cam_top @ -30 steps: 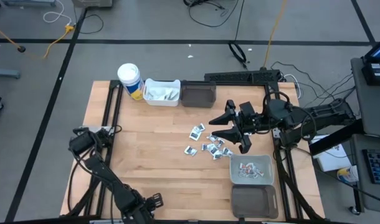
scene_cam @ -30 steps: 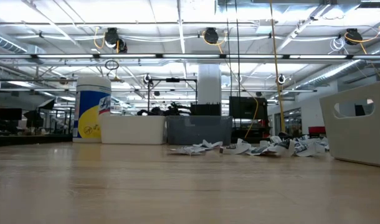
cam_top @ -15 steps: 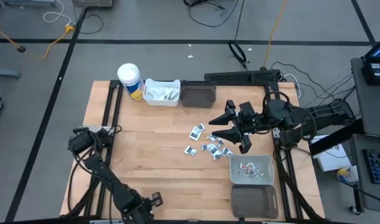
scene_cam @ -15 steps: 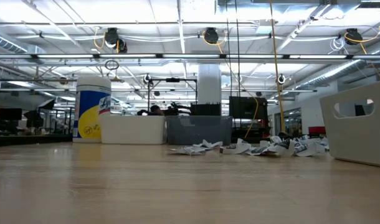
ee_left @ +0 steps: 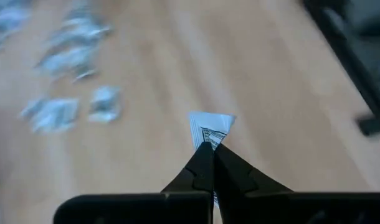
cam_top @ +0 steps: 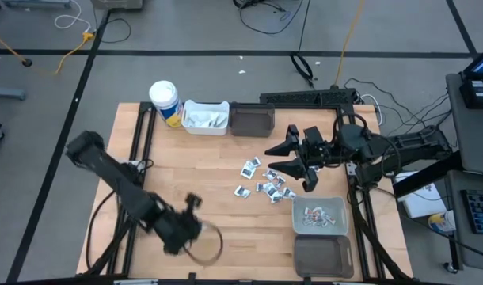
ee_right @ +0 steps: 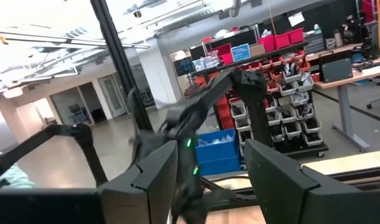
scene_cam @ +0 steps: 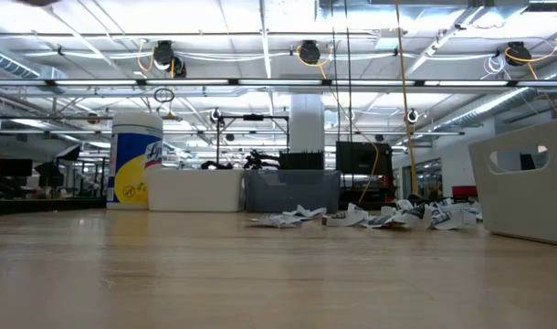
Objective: Pick & Place First Aid Supplies
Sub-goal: Put the orange ointment pack into the gray bin
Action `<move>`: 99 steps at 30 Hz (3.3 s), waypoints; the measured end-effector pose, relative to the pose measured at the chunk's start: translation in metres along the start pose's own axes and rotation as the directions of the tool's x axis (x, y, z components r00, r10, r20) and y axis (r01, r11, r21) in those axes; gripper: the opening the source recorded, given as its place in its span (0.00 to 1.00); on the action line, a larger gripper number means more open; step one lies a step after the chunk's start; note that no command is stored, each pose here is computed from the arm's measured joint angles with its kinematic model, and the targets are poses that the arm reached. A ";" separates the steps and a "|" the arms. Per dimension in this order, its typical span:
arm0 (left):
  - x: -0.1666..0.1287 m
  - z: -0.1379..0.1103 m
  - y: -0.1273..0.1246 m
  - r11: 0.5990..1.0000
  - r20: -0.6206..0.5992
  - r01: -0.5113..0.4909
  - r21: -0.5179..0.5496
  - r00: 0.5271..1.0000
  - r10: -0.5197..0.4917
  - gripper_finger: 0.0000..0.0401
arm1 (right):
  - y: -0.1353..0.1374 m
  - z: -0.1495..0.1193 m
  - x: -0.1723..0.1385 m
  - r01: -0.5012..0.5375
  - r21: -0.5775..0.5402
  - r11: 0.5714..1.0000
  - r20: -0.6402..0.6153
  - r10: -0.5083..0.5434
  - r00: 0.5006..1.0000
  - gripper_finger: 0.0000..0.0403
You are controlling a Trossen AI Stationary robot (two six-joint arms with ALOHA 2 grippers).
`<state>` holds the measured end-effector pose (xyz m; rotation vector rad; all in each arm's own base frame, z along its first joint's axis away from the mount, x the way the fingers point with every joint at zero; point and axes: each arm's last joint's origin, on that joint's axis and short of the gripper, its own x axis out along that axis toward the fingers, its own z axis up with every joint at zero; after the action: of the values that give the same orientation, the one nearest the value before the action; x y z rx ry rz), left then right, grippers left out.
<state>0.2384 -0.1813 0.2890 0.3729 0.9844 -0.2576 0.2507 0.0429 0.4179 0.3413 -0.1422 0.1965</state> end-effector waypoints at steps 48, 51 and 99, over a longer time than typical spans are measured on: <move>-0.131 0.084 0.211 0.779 0.695 -0.058 -0.624 0.415 0.588 0.00 | -0.042 0.035 0.026 0.129 0.040 0.991 -0.038 -0.128 0.991 0.45; -0.127 0.091 0.214 0.782 0.697 -0.057 -0.621 0.415 0.584 0.00 | -0.040 0.040 0.023 0.119 0.028 0.993 -0.015 -0.118 0.993 0.45; -0.152 0.084 0.198 0.818 0.755 0.076 -0.571 0.440 0.486 0.42 | -0.016 0.046 -0.036 0.144 0.087 0.986 -0.236 -0.120 0.964 0.00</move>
<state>0.2957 -0.0299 0.4970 -0.1903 -0.1060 0.0964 0.2143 0.0060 0.4496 0.4275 0.1205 0.1102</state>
